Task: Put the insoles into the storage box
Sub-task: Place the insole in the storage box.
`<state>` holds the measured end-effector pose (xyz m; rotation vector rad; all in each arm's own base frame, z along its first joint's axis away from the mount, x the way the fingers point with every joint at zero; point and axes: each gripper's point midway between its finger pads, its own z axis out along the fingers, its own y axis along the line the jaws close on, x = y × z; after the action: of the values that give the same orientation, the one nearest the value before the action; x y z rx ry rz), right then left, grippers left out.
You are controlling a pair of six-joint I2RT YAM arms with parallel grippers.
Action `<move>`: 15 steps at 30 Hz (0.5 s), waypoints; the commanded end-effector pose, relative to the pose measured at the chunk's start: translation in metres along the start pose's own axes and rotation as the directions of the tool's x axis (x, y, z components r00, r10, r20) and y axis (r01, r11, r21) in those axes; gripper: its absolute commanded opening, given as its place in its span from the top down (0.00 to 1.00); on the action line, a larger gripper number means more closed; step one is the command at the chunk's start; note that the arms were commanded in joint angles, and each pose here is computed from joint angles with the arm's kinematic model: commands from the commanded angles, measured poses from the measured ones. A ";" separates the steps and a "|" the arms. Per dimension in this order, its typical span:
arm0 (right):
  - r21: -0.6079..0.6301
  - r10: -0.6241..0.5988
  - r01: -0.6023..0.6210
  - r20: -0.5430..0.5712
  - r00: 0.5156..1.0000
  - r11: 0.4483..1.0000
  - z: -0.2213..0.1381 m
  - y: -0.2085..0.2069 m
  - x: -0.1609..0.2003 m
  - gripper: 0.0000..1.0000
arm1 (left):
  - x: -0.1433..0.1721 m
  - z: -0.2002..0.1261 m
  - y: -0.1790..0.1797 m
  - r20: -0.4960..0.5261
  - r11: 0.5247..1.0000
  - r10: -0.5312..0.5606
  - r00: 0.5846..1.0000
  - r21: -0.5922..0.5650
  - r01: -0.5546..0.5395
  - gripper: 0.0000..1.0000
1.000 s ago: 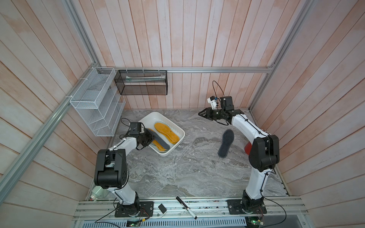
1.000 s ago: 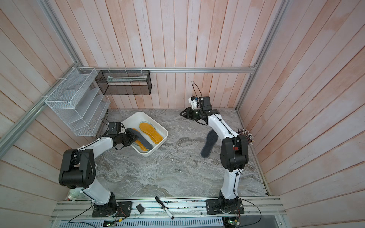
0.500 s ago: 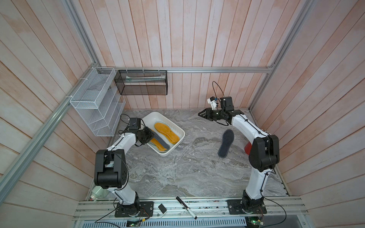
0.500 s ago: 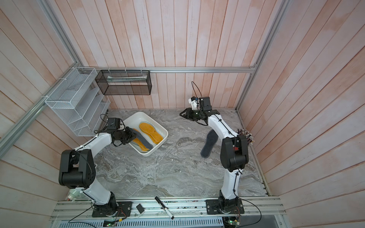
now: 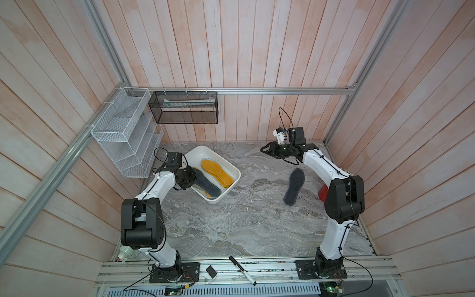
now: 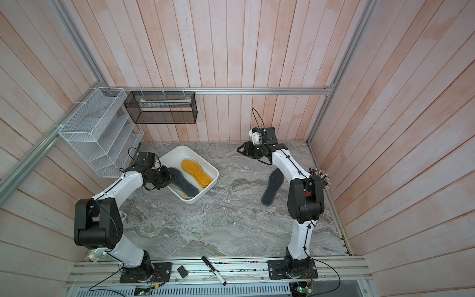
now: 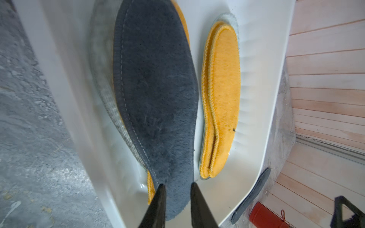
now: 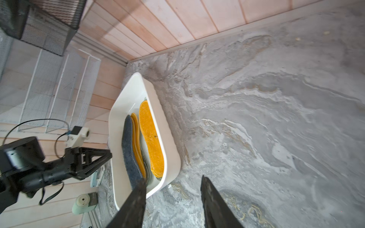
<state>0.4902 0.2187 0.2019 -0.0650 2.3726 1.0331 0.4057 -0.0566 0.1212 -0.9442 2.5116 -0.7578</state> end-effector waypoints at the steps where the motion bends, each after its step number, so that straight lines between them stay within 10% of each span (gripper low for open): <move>1: 0.223 0.095 -0.094 0.005 0.995 0.970 -0.017 -0.052 0.011 0.52 | -0.015 -0.027 -0.026 0.072 0.996 0.061 0.996 0.060 -0.066 0.75; 15: 0.623 0.339 -0.235 -0.052 0.939 0.746 -0.080 -0.179 0.099 0.48 | -0.006 -0.051 -0.099 0.086 0.875 -0.007 0.996 0.483 -0.036 0.60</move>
<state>0.4304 0.0598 0.0673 0.5013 2.8028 0.4115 0.4269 -0.0865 0.1976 -0.8166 2.1730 -1.1506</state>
